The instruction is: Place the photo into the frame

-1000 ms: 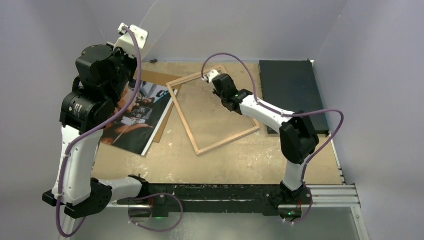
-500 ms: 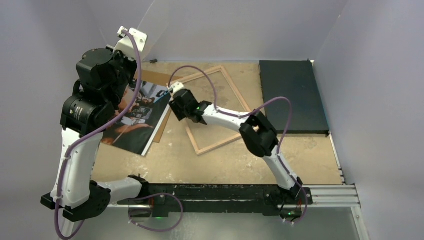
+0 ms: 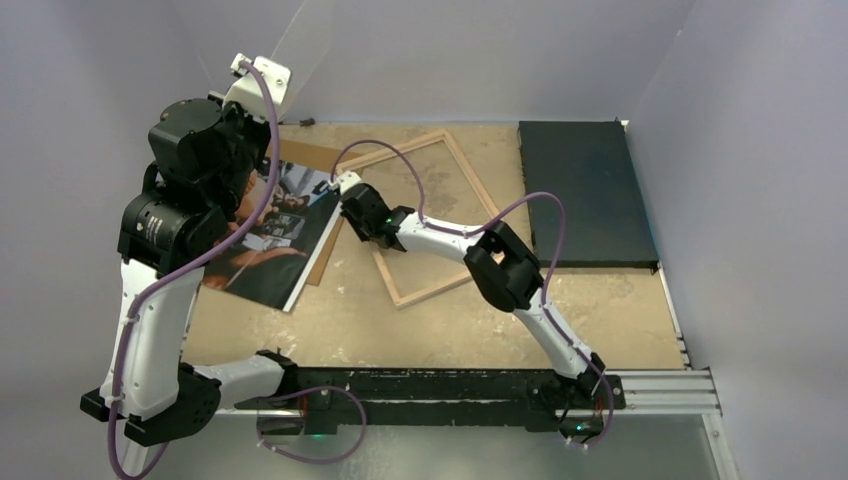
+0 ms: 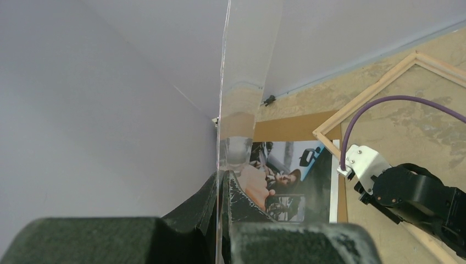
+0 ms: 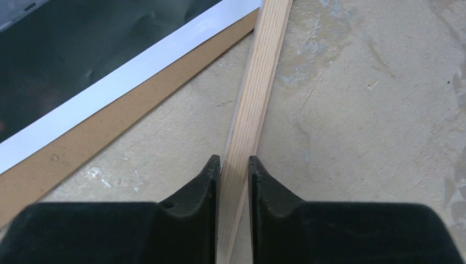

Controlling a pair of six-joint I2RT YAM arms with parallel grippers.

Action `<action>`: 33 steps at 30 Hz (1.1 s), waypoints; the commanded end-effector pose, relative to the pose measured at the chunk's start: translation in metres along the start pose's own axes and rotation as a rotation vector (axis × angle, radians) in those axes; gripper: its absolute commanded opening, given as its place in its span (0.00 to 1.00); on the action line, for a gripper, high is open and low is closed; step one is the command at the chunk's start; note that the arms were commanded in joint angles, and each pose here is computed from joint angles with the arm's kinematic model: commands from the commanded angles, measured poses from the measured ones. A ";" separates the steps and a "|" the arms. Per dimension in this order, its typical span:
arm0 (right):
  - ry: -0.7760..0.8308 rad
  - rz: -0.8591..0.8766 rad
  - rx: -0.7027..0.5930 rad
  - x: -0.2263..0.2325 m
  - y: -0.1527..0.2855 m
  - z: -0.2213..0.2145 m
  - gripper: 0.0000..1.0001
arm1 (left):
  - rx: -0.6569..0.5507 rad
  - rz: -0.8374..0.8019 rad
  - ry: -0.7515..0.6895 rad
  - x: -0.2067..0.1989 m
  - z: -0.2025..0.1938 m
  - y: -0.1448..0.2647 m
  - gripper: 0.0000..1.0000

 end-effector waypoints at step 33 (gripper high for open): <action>0.691 0.308 -0.231 0.019 0.161 -0.047 0.08 | -0.119 0.036 0.068 0.013 0.023 0.011 0.00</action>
Point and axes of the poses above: each gripper's point midway between its finger pads, its own y axis back along the fingers, its own x axis along the line the jaws close on, z = x × y, the point moved 6 cm from there along y, back along the fingers, and after that the axes turned 4 degrees about y, right-handed, at the moved point
